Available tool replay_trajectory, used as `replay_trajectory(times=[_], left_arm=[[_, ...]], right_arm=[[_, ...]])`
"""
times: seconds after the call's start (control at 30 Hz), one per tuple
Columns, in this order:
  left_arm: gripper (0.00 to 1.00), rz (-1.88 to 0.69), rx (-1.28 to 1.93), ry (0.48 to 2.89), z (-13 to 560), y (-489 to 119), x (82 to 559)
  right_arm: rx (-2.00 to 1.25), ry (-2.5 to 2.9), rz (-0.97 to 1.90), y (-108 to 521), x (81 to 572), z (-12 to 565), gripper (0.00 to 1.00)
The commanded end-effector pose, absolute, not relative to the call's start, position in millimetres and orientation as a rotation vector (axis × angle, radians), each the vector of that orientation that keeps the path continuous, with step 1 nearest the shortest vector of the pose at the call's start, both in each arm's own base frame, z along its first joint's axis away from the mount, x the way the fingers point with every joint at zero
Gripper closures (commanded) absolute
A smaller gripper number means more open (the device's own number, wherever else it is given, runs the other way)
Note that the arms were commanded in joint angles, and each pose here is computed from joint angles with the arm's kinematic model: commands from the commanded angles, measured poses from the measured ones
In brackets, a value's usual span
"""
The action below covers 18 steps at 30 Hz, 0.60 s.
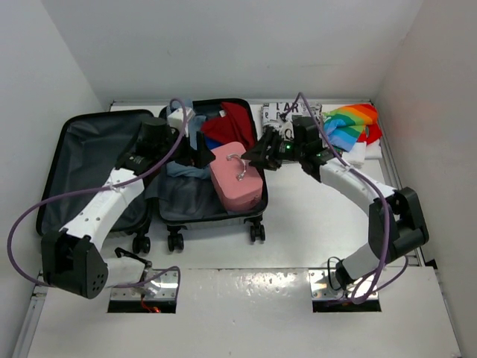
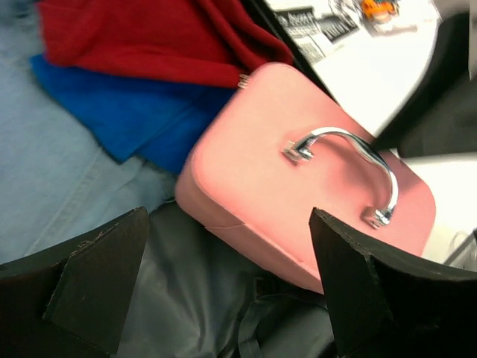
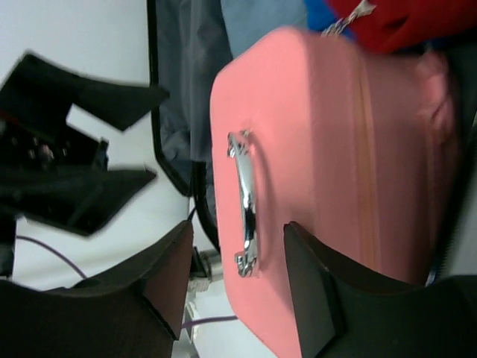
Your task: Pack the luggage
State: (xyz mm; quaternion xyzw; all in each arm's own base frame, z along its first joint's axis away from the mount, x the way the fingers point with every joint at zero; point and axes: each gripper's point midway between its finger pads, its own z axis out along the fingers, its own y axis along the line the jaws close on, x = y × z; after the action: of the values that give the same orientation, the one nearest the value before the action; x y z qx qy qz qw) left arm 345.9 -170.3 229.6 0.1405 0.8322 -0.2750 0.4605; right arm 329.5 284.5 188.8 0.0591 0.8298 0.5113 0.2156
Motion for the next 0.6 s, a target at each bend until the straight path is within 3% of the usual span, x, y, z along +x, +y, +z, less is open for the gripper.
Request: replay_trajectory(times=[0.0, 0.23, 0.37, 0.43, 0.57], left_arm=[[0.06, -0.654, 0.451, 1.986, 243.1, -183.9, 338.8], [0.11, -0.602, 0.579, 1.976, 242.9, -209.2, 340.7], [0.08, -0.555, 0.575, 1.942, 261.4, -212.8, 350.7], [0.04, -0.502, 0.481, 1.918, 277.6, -197.2, 366.4], [0.00, -0.429, 0.363, 1.873, 307.5, -173.2, 387.6]], right_arm=[[0.152, 2.256, 1.373, 275.3, 350.1, 205.8, 0.47], [0.061, 2.126, 1.237, 242.6, 389.2, 249.7, 0.47], [0.110, 2.083, 1.009, 185.4, 429.5, 247.0, 0.47], [0.059, 2.077, 0.776, 149.7, 448.8, 231.8, 0.38], [-0.153, 2.090, 0.461, 105.1, 488.5, 183.1, 0.30]])
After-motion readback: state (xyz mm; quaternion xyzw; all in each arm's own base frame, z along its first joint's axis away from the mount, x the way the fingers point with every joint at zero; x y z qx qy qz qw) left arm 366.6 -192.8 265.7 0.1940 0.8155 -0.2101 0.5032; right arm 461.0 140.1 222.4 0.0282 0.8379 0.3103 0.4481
